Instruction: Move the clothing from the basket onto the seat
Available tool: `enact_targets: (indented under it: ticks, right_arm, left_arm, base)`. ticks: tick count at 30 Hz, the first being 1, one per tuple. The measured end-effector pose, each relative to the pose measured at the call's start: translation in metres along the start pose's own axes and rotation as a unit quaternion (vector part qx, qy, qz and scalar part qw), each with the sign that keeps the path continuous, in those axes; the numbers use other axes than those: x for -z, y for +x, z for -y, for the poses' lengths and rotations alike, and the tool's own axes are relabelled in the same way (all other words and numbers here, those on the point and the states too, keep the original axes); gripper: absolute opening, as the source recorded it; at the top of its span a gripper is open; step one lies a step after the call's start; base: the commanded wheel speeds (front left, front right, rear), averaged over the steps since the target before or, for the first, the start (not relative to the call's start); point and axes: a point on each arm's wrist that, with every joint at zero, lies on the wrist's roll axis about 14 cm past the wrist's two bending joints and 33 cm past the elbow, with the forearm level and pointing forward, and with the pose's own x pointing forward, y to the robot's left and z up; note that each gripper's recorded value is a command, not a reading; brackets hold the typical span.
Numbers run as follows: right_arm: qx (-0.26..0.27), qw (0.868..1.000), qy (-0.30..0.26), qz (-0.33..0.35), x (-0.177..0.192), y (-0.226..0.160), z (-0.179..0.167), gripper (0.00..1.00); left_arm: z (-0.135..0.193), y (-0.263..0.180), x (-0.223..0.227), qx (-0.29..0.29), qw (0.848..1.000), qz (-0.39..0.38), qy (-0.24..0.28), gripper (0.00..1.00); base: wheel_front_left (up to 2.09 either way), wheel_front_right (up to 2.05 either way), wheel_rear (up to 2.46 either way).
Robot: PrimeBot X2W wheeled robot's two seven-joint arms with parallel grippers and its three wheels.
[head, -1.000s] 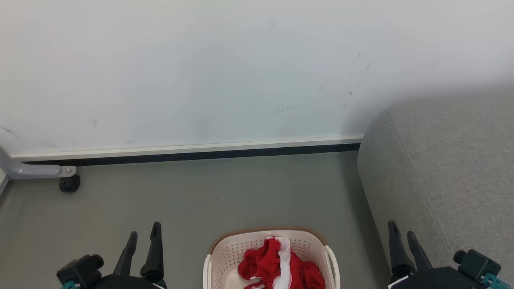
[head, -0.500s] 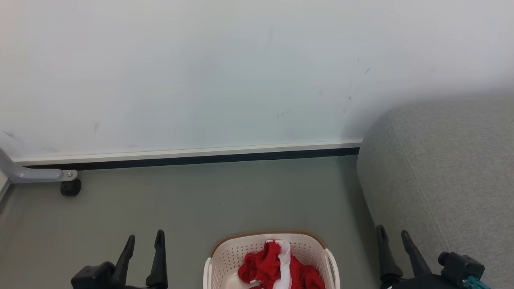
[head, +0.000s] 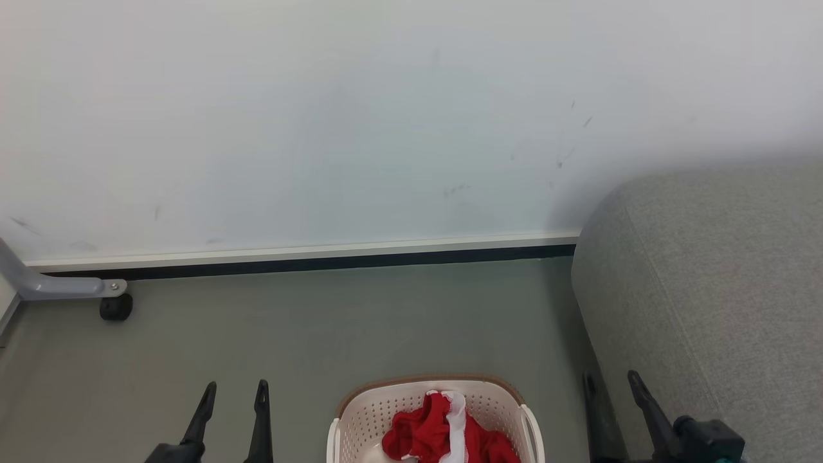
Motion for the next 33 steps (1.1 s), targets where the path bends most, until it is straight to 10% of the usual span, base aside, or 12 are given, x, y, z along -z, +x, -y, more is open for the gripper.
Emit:
enact_targets:
  ticks: [12, 33]
  right_arm:
    - [-0.031, 0.995, -0.093, 0.033, -0.008, -0.007, -0.017, 1.00]
    - [-0.027, 0.995, -0.093, 0.026, -0.004, -0.006, -0.014, 1.00]
  left_arm:
    - [0.004, -0.009, -0.001, 0.010, 0.997, 0.020, 0.080, 1.00]
    - [-0.001, -0.008, 0.003, 0.004, 0.997, 0.012, 0.081, 1.00]
  base:
    - [0.00, 0.00, 0.00]
    - [0.00, 0.00, 0.00]
